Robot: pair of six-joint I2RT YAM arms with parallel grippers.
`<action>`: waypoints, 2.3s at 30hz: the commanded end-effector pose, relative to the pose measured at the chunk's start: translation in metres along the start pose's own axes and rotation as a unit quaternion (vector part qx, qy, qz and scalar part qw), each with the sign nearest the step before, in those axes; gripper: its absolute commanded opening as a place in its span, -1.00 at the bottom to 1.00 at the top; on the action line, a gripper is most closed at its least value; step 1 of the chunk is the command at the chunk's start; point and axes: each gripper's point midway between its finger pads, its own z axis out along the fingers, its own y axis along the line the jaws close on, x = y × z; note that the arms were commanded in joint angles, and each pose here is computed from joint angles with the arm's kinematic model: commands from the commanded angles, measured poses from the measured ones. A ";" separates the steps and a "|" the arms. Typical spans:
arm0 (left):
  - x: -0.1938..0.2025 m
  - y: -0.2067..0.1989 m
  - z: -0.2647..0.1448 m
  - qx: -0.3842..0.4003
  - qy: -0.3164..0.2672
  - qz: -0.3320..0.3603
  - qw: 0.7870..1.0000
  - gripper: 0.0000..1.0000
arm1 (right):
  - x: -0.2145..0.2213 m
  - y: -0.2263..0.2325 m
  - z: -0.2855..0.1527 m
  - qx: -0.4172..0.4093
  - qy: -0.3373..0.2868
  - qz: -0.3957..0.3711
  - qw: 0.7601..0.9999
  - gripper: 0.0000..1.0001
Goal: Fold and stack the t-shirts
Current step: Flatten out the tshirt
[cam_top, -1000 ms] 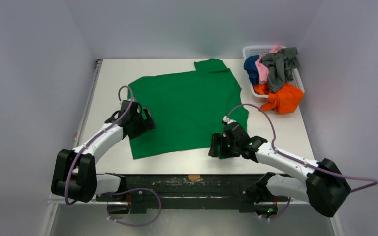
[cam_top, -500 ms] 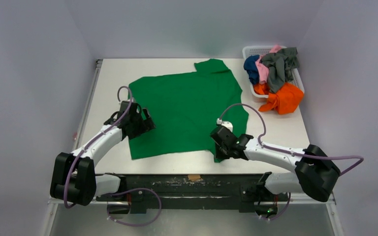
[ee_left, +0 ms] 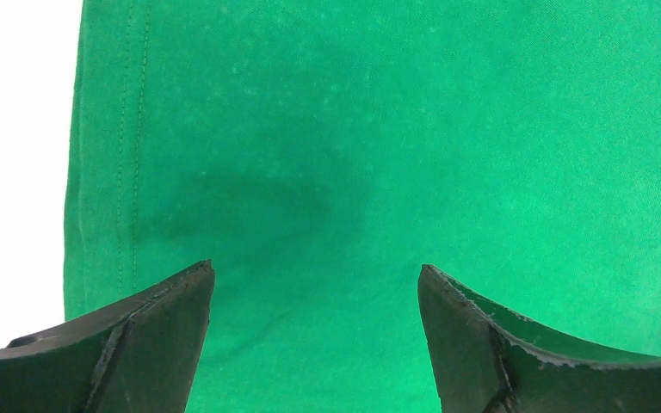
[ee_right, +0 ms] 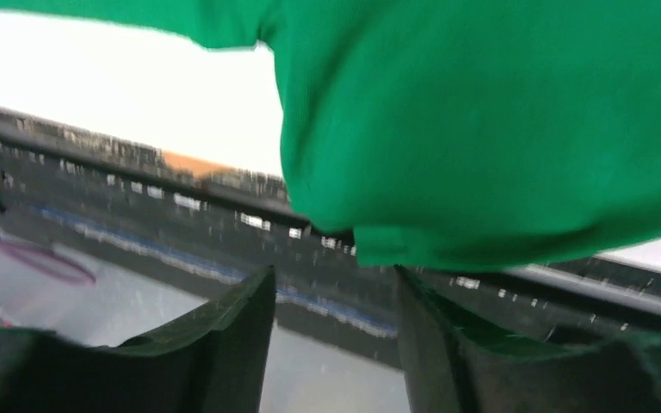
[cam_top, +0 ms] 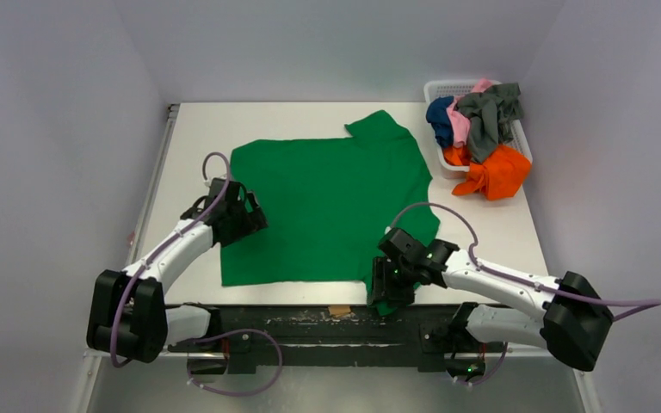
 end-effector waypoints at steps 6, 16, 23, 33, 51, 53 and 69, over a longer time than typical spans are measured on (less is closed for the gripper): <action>-0.020 -0.012 -0.017 0.019 -0.035 -0.009 0.999 0.72 | -0.026 -0.031 -0.069 0.101 -0.094 -0.005 0.990 0.85; 0.008 -0.029 0.023 0.053 0.047 -0.028 0.997 0.72 | -0.072 -0.077 -0.020 0.127 -0.182 0.110 0.969 0.65; 0.003 -0.036 0.049 0.040 0.071 -0.037 0.996 0.72 | -0.107 -0.090 0.023 0.142 -0.177 0.126 0.966 0.17; -0.015 -0.044 0.063 0.022 0.074 -0.041 0.996 0.71 | -0.122 -0.114 -0.061 0.329 -0.142 0.072 0.931 -1.00; -0.043 -0.050 0.013 0.032 0.019 -0.024 0.999 0.72 | -0.157 -0.077 -0.074 0.218 -0.216 0.010 0.952 0.42; -0.039 -0.051 0.004 0.040 0.022 -0.021 0.999 0.72 | -0.143 -0.046 -0.050 0.100 -0.193 -0.020 0.976 0.37; 0.060 -0.012 0.012 0.051 0.064 -0.042 0.996 0.72 | -0.057 -0.062 0.004 0.116 -0.144 0.007 0.983 -0.06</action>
